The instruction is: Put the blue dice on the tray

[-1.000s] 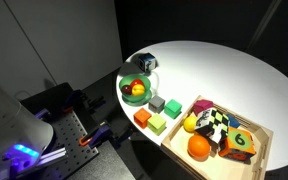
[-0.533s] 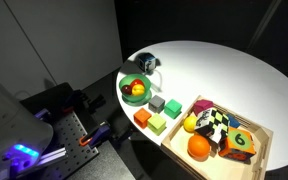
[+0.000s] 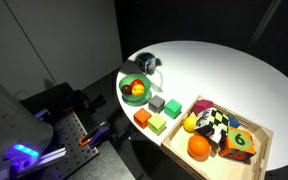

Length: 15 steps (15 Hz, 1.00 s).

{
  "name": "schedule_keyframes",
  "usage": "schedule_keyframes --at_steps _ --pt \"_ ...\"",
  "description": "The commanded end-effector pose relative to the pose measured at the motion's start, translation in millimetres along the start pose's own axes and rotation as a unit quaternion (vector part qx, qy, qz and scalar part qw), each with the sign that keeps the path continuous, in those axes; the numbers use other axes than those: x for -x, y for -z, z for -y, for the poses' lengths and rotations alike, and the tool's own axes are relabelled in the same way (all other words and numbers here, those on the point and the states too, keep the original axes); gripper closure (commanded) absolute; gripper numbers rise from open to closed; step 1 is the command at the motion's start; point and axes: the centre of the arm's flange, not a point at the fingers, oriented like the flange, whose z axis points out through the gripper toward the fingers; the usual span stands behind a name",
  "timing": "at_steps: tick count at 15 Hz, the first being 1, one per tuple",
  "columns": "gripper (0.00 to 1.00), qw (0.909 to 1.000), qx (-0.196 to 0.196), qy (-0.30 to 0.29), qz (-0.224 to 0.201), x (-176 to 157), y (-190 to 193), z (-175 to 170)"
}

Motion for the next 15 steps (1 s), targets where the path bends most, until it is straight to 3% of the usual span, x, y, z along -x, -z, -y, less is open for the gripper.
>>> schedule_keyframes --at_steps 1,9,15 --pt "0.00 1.0000 0.000 0.000 0.000 0 0 0" --pt "0.00 0.9995 -0.007 -0.025 0.015 -27 -33 -12" --pt "0.00 0.9998 -0.011 -0.014 -0.011 -44 -64 -13"
